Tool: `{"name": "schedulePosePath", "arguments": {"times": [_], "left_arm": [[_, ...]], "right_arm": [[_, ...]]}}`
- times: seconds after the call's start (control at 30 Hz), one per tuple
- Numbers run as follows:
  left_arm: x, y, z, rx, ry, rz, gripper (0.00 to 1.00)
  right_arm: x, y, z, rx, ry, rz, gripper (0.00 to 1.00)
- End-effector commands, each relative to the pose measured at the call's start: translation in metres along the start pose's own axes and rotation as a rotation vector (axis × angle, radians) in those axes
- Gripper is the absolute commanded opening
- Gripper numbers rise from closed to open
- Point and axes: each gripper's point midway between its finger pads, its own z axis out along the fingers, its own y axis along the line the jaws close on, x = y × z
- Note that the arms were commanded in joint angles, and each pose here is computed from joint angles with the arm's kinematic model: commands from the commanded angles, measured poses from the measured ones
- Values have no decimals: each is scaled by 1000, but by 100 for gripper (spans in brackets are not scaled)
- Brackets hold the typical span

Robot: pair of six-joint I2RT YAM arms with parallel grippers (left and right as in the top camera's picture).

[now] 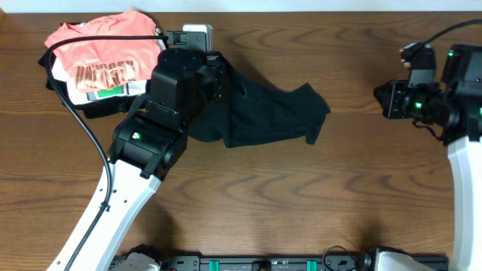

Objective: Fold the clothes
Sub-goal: 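Drag the garment left with the left gripper while right gripper releases, then grasp the garment's right end with the right gripper and stretch it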

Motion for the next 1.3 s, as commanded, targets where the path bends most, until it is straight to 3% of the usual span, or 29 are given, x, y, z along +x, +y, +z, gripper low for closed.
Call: {"name": "schedulePosePath", "arguments": {"times": [0.0,0.1,0.33,0.9,1.27], "left_arm": [[-6,3,-3,-19,-20,20,6],[-5,4,-3,-22,-13,21,6],[5,7,5,-35,25,24,6],[22,11,27,-55,84,28,6],[22,11,27,-55,84,29,6]], "right_arm": [[18,4,29,-111,91,46,27],[29,3,55,-176,140,80,41],[51,-5,109,-283,209,139,49],[67,-29,199,-309,222,77,44],[73,-27,215,-318,234,65,41]]}}
